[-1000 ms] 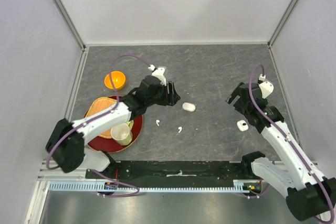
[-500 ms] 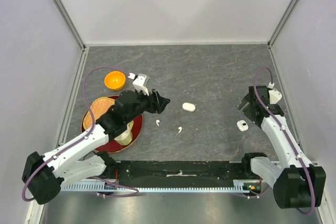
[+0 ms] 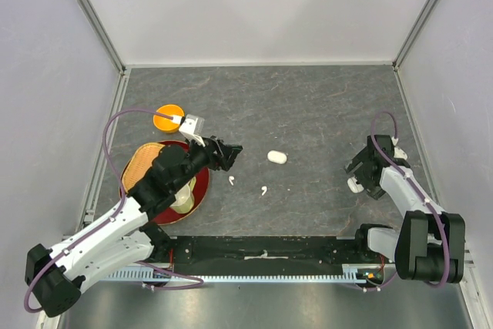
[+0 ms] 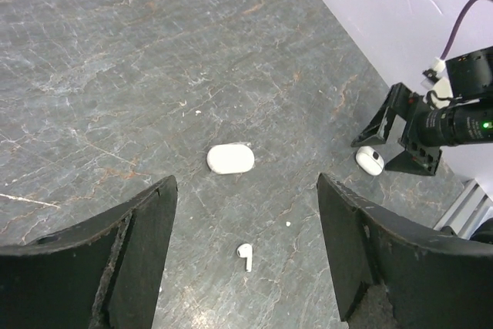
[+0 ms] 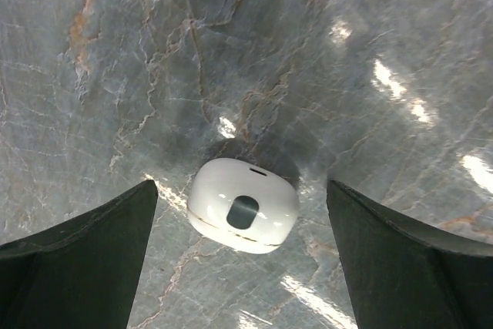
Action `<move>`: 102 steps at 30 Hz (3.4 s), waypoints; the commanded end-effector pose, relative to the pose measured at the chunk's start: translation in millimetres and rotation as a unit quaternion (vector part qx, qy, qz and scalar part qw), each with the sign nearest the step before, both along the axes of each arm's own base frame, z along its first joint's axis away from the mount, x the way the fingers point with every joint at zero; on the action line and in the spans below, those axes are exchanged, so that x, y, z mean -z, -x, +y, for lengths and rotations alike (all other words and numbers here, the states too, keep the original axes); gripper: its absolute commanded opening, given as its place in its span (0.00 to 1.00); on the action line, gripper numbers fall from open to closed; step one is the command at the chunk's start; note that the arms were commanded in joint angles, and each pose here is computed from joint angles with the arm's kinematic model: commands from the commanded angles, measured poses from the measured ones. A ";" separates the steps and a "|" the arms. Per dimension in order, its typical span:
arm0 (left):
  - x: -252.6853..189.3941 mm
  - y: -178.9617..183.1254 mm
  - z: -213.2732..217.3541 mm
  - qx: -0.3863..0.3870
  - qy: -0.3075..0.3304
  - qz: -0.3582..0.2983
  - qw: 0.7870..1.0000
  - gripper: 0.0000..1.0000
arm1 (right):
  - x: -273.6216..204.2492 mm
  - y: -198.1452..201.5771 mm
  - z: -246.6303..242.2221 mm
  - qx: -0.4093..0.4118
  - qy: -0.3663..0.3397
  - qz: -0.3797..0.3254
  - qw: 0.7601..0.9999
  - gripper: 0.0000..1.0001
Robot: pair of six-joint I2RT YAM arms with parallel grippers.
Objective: Insert the wireless bluetooth earbuds into the charging case
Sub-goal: Pick up the charging case at the center of the board.
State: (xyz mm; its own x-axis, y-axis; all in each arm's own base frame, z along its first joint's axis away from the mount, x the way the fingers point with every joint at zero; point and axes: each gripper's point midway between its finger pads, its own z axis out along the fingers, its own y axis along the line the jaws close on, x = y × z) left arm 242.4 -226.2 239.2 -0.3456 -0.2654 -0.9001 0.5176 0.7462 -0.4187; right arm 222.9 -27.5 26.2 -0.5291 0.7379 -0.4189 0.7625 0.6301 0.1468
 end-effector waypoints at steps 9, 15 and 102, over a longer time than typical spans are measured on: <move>-10.1 1.9 17.0 -0.033 0.019 -0.017 0.999 0.81 | 14.3 -9.4 32.3 -0.025 -0.087 -0.042 0.995 0.91; -6.4 1.4 14.2 -0.029 0.016 -0.008 0.999 0.82 | 13.4 -11.4 48.0 -0.049 -0.119 -0.064 0.990 0.87; -4.2 12.7 15.6 -0.022 0.059 0.007 0.998 0.92 | -54.8 -55.7 198.5 -0.440 -0.146 -0.172 0.869 0.92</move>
State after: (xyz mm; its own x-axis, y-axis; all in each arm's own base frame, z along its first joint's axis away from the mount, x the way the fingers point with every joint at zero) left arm 227.3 -208.5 229.1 -0.3419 -0.3480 -0.8729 0.4856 0.7299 -0.4811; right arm 264.6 154.3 41.4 -0.8599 0.3060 -0.4085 0.0743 0.8669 0.4930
